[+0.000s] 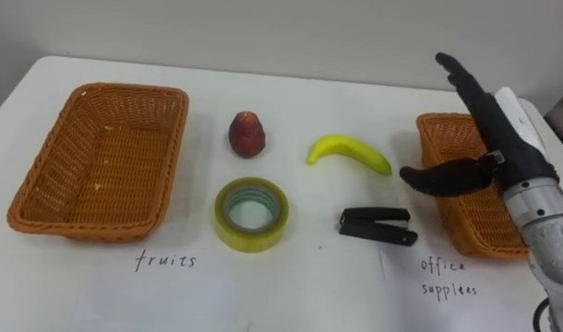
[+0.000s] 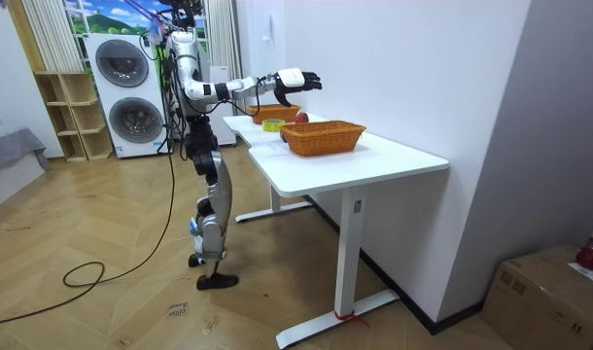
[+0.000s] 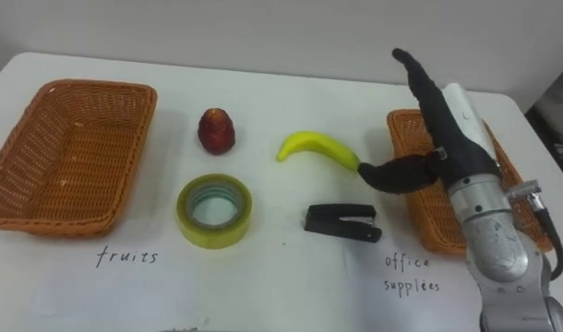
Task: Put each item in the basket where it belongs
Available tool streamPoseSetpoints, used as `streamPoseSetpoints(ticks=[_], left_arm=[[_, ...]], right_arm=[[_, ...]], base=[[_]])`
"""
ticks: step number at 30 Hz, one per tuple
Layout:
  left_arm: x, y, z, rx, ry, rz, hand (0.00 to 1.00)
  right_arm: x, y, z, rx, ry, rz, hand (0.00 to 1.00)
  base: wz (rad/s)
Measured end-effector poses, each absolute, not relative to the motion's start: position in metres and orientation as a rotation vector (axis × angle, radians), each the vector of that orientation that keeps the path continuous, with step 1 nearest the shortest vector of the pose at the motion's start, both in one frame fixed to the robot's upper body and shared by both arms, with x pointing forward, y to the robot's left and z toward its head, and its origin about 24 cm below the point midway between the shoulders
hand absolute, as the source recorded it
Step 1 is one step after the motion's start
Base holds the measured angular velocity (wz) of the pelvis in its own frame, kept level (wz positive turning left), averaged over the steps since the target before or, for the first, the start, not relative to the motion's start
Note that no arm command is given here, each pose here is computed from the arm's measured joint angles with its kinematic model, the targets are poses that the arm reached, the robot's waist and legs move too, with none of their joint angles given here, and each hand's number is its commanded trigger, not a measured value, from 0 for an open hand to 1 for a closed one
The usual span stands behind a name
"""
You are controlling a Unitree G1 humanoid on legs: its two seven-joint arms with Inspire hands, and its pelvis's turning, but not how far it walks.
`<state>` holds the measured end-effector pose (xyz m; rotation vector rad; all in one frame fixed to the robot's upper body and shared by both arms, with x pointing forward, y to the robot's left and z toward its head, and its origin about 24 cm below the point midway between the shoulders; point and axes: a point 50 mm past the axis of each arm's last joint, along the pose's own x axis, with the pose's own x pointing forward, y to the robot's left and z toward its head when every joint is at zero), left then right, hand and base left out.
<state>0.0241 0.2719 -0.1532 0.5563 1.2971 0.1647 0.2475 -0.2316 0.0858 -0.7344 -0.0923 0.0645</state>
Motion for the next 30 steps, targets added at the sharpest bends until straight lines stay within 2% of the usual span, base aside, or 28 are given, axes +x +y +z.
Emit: streamPoseSetpoints(ticks=[10, 30], left_arm=[[0.021, 0.271, -0.154, 0.564, 1.326, 0.131, 0.00], [0.028, 0.271, -0.154, 0.562, 1.313, 0.123, 0.00]], right_arm=[[0.242, -0.220, 0.065, -0.767, 0.022, 0.187, 0.00], [0.240, -0.220, 0.057, -0.827, 0.091, 0.254, 0.00]], base=[[0.00], [0.00]])
